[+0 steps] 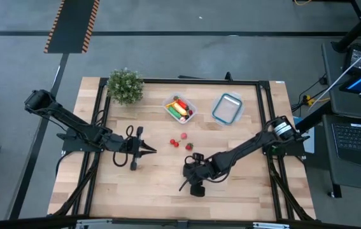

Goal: Pick and placing Produce into tupperware

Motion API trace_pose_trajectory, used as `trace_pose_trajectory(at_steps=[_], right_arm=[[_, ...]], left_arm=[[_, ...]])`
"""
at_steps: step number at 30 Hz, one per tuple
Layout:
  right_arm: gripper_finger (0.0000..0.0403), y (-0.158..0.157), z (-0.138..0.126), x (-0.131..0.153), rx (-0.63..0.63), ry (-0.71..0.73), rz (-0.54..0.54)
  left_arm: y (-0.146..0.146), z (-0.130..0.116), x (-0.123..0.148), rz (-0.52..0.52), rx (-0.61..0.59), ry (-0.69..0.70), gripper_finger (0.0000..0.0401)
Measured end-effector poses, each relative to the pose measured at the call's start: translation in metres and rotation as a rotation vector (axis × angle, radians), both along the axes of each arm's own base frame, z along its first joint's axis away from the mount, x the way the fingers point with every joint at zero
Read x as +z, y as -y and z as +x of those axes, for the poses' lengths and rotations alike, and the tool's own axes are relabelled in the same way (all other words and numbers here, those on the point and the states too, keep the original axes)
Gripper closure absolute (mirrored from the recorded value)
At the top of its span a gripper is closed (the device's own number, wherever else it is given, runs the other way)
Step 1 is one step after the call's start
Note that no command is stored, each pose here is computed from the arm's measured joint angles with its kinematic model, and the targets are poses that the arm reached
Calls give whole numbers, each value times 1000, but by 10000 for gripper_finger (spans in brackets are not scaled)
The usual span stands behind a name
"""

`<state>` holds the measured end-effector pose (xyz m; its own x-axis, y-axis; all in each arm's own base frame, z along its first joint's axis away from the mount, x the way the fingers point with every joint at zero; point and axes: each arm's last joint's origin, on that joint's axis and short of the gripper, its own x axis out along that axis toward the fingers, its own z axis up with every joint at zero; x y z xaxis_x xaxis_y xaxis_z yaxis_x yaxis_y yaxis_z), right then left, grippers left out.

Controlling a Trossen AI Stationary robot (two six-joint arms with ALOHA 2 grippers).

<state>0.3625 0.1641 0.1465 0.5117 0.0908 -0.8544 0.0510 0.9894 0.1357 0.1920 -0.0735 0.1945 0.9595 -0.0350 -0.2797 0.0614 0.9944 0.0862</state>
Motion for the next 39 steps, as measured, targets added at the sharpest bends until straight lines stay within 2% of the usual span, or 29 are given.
trace_pose_trajectory(at_steps=[8, 12, 17, 21, 27, 32, 39], right_arm=[[265, 12, 1, 18, 3, 55, -48], [265, 20, 1, 40, -22, 134, -86], [265, 28, -12, 67, -63, 227, -124], [265, 26, -27, 78, -89, 322, -140], [265, 22, -50, 73, -31, 545, -97], [265, 28, -66, 58, 31, 740, -36], [265, 37, -87, 38, 96, 884, -9]], left_arm=[[0, 0, -1, -1, -6, -7, 371], [0, 0, 0, -4, -6, -2, 366], [0, 0, 1, -11, -6, 12, 370], [0, 1, 3, -19, -8, 31, 382], [1, 1, 5, -28, -8, 51, 399], [2, 2, 9, -45, -30, 93, 394], [1, 3, 12, -58, -58, 111, 378]])
